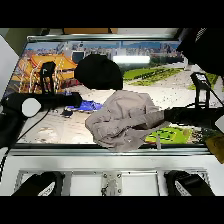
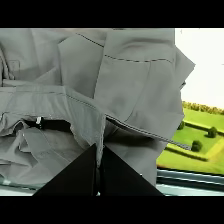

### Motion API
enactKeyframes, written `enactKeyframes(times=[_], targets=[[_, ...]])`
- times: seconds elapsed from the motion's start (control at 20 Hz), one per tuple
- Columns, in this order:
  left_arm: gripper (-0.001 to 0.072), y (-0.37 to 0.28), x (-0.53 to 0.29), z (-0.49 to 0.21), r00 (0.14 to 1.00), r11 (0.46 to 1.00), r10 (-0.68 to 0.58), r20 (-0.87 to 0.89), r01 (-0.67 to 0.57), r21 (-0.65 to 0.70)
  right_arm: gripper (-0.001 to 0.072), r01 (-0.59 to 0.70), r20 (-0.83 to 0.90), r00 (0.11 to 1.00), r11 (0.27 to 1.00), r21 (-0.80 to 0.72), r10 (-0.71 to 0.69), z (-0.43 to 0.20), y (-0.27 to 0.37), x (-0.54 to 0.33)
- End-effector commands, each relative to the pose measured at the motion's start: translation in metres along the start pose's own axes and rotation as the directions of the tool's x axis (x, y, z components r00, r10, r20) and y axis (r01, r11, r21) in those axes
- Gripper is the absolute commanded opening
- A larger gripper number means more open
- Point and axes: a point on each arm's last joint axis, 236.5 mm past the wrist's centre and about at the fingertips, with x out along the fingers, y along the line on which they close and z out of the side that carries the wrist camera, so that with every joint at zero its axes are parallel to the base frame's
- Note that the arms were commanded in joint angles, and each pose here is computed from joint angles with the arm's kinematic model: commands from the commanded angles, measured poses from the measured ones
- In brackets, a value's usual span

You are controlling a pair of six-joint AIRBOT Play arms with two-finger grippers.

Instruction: Fold the clothes and pants, and hang the long-sleeved shirts on hangers.

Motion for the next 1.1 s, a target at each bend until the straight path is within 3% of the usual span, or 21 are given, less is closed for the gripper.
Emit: enactKeyframes(times=[0.0, 0.15, 0.45, 1.05], targets=[[0.0680, 0.087, 0.025, 0.023, 0.972, 0.972, 0.233, -0.025, -0.233, 0.029, 0.0013, 0.000, -0.003, 1.000, 1.000, -0.001, 0.000, 0.000, 0.000, 0.001], [0.0680, 0.145, 0.055, 0.030, 0.917, 0.918, 0.393, -0.074, -0.386, 0.086, 0.0013, 0.000, -0.002, 1.000, 1.000, -0.001, 0.000, 0.000, 0.000, 0.001], [0.0680, 0.209, 0.108, 0.041, 0.872, 0.887, 0.461, -0.166, -0.460, 0.044, 0.0013, 0.000, -0.002, 1.000, 1.000, -0.001, 0.000, 0.000, 0.000, 0.001], [0.0680, 0.247, 0.202, 0.030, 0.860, 0.889, 0.457, -0.227, -0.432, 0.152, 0.0013, 0.000, -0.002, 1.000, 1.000, -0.001, 0.000, 0.000, 0.000, 0.001]])
